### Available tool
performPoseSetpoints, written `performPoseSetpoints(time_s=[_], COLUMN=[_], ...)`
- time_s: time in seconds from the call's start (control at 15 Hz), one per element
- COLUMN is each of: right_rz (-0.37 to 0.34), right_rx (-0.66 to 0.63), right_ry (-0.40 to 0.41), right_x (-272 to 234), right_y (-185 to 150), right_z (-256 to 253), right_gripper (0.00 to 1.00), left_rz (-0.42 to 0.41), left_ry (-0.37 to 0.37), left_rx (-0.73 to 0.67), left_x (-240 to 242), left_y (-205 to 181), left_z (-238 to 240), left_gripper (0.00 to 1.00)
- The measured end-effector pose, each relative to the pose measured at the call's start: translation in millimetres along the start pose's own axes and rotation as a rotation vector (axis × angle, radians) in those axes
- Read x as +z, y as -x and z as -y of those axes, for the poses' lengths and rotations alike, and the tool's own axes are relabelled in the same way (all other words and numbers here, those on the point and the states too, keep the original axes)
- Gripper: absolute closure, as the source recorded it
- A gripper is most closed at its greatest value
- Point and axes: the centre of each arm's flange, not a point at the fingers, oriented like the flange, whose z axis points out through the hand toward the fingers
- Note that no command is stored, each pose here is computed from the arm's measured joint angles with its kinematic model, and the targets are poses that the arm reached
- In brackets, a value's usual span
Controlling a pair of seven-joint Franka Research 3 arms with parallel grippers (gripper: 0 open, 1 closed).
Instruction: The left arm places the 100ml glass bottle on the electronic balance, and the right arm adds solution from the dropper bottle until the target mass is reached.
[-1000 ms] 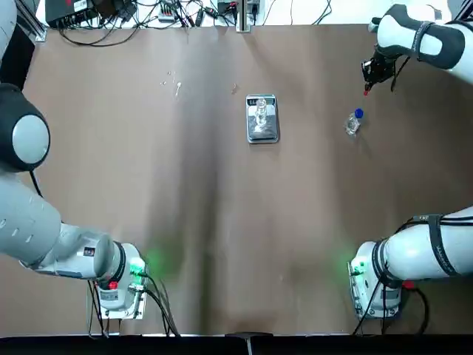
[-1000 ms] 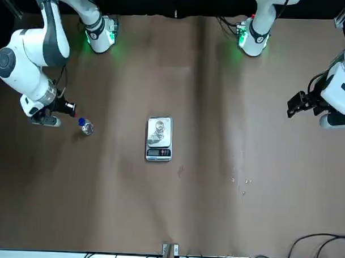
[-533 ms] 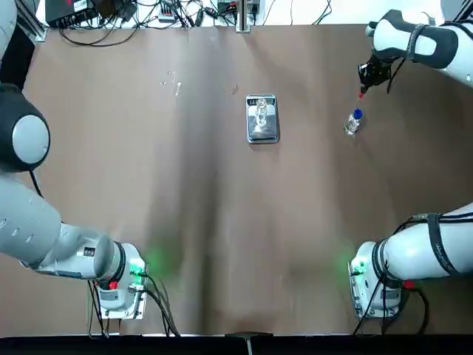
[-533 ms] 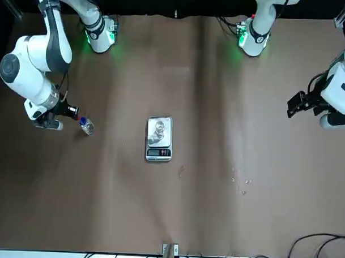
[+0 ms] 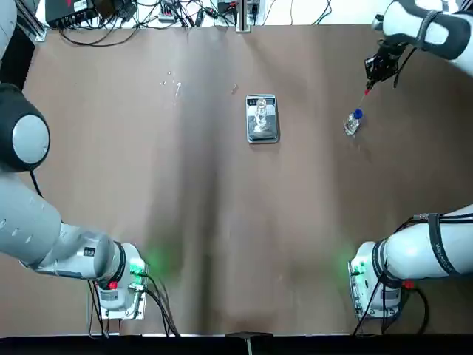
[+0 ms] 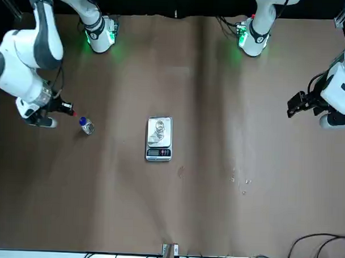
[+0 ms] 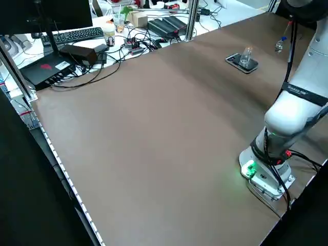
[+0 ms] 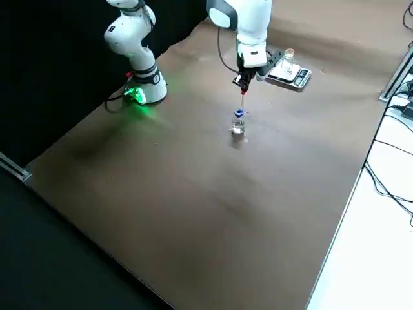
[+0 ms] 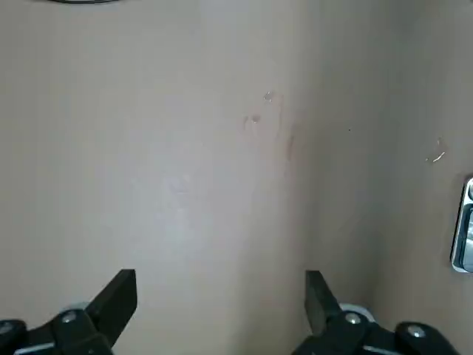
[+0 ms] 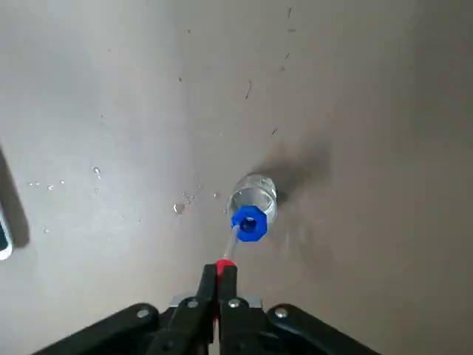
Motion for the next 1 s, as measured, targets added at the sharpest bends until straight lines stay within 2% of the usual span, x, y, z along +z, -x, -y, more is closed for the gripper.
performPoseSetpoints(time_s=[0.2,0.67,1.0], right_rz=[0.004,0.013,-0.006], right_rx=[-0.011,-0.017,-0.020], right_ry=[-0.029,-0.027,-0.025], right_x=[-6.4,10.2,13.3], right_y=[1.3,5.5,4.6], right_z=[-17.8,-18.5,-17.4], right_gripper=[0.96,0.96,0.96], left_rz=[0.000,0.000,0.001], left_ry=[0.000,0.000,0.000], left_rx=[0.000,0.000,0.000], left_x=[0.1,0.2,0.3], left_y=[0.0,0.0,0.0], left_z=[0.0,0.0,0.0], left_gripper=[0.00,0.00,0.00])
